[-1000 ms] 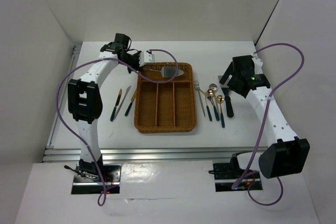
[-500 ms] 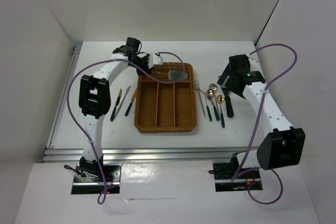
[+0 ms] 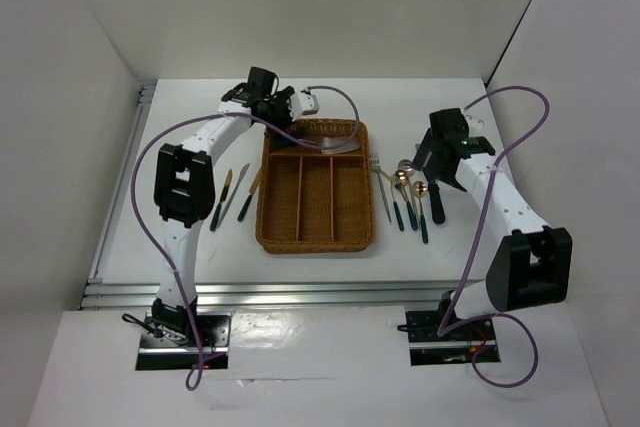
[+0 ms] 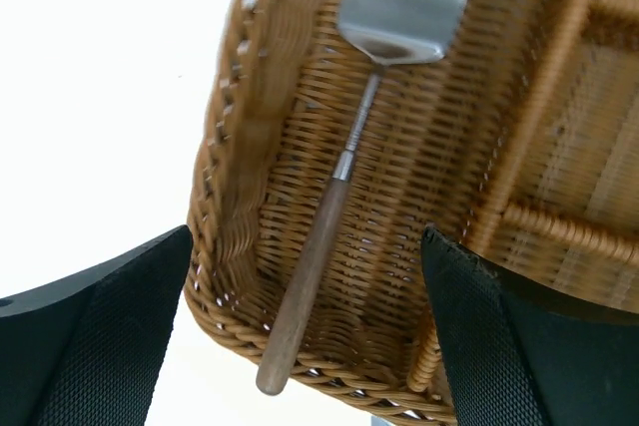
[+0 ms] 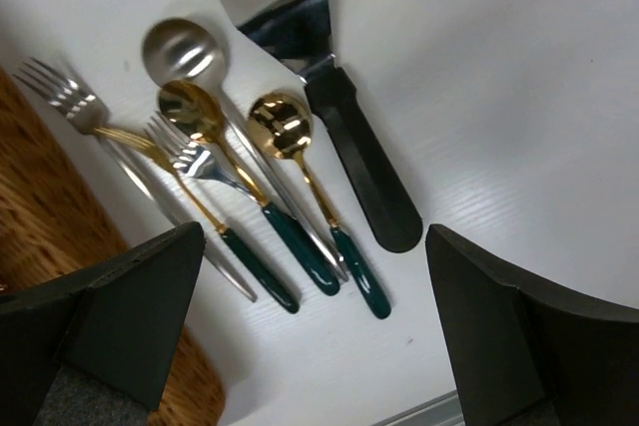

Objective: Sort the eating utensils into containers

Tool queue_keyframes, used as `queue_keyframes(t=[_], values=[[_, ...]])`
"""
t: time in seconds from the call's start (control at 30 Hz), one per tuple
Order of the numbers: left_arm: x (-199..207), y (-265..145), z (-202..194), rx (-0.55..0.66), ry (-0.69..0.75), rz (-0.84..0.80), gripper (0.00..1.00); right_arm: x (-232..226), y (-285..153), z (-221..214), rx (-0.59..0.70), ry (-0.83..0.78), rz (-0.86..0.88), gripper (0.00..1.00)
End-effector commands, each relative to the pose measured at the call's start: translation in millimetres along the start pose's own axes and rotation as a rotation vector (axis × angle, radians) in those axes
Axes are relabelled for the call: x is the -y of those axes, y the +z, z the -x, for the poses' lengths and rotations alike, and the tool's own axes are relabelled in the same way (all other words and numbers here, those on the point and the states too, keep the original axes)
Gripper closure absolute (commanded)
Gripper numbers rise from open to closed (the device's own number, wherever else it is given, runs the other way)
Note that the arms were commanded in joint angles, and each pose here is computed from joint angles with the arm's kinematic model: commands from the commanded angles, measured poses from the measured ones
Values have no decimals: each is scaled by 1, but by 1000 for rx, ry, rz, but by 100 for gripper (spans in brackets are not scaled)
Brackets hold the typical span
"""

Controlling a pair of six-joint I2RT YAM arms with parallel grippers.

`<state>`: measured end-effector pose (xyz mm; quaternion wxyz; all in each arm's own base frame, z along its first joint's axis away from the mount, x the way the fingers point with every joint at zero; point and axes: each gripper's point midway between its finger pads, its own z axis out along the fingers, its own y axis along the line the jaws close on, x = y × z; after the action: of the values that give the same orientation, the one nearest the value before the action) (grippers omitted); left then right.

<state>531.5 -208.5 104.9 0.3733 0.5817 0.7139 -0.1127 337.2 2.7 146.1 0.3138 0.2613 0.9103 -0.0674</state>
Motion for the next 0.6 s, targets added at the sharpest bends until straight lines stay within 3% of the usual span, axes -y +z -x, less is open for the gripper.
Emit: queue_keyframes(t=[0.0, 0.1, 0.13, 0.17, 0.23, 0.27, 0.4, 0.57], values=[[-29, -42, 45, 82, -100, 137, 0, 16, 7, -1, 49, -18, -38, 0], [-51, -76, 63, 106, -281, 299, 0, 33, 28, -14, 4, -28, -29, 6], [-61, -87, 74, 147, -414, 367, 0, 36, 37, -20, -15, -26, -22, 13], [-75, -105, 70, 127, -495, 489, 0, 42, 43, -22, -33, -1, -19, 14], [-87, -122, 69, 151, -640, 560, 0, 44, 54, -27, -62, -9, -31, 16], [-77, -122, 66, 135, -666, 502, 0, 44, 56, -26, -62, -22, -29, 18], [-65, -137, 62, 115, -758, 526, 0, 33, 68, -23, -57, -35, 24, 21], [-36, -147, 55, 115, -773, 496, 0, 17, 94, -38, -159, -57, 64, 25]])
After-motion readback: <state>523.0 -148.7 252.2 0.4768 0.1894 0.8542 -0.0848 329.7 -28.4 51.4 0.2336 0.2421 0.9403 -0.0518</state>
